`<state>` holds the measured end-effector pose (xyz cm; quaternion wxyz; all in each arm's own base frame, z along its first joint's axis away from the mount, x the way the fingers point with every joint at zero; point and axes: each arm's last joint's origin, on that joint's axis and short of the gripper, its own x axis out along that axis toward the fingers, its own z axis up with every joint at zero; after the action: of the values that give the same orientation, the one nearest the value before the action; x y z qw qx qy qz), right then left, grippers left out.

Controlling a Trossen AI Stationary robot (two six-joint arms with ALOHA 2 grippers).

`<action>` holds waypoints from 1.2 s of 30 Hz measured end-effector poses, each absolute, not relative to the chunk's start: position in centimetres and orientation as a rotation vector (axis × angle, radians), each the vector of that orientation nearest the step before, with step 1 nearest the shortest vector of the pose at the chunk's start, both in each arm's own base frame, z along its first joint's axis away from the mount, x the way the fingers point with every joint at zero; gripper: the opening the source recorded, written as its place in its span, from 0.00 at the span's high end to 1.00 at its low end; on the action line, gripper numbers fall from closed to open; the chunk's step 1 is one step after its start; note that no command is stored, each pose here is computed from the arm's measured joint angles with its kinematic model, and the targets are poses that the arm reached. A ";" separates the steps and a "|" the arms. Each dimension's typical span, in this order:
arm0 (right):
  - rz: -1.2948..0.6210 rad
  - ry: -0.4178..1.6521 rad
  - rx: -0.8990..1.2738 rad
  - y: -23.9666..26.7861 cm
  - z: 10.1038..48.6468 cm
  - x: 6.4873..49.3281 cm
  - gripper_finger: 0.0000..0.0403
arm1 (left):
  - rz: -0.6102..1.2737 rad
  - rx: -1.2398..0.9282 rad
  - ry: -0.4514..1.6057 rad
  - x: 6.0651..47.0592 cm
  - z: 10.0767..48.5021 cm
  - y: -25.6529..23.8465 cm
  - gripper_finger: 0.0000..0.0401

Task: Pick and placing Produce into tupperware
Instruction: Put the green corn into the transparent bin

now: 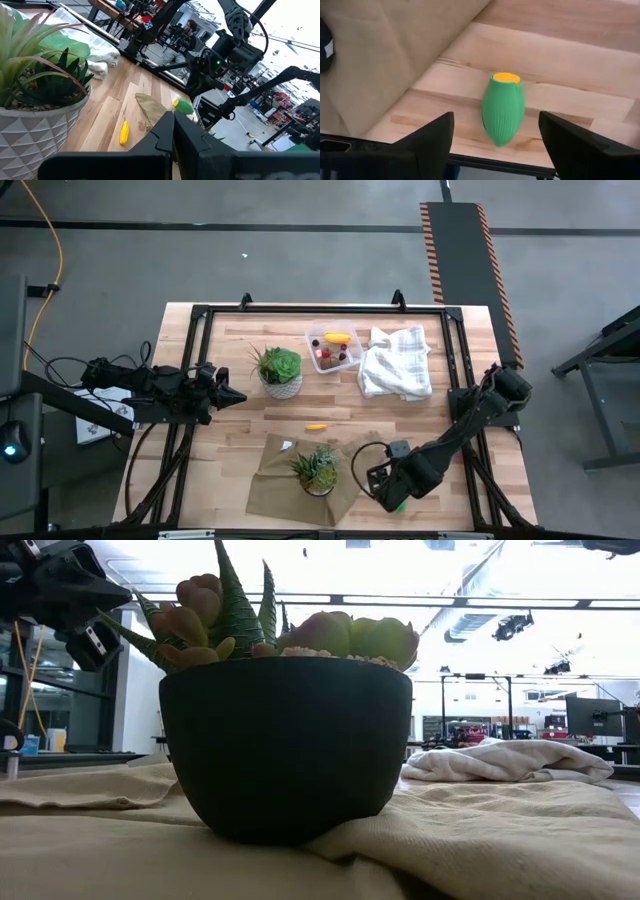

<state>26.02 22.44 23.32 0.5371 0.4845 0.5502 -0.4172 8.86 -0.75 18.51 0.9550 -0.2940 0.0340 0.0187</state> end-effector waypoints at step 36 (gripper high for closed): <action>-1.112 1.350 1.132 25.1 18.4 26.4 0.22 | 0.038 -0.597 0.068 8.9 18.5 -0.7 1.00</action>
<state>26.45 25.15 18.43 0.5048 0.4692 0.5593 -0.4608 8.85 -0.74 18.52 0.9550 -0.2940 0.0336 0.0187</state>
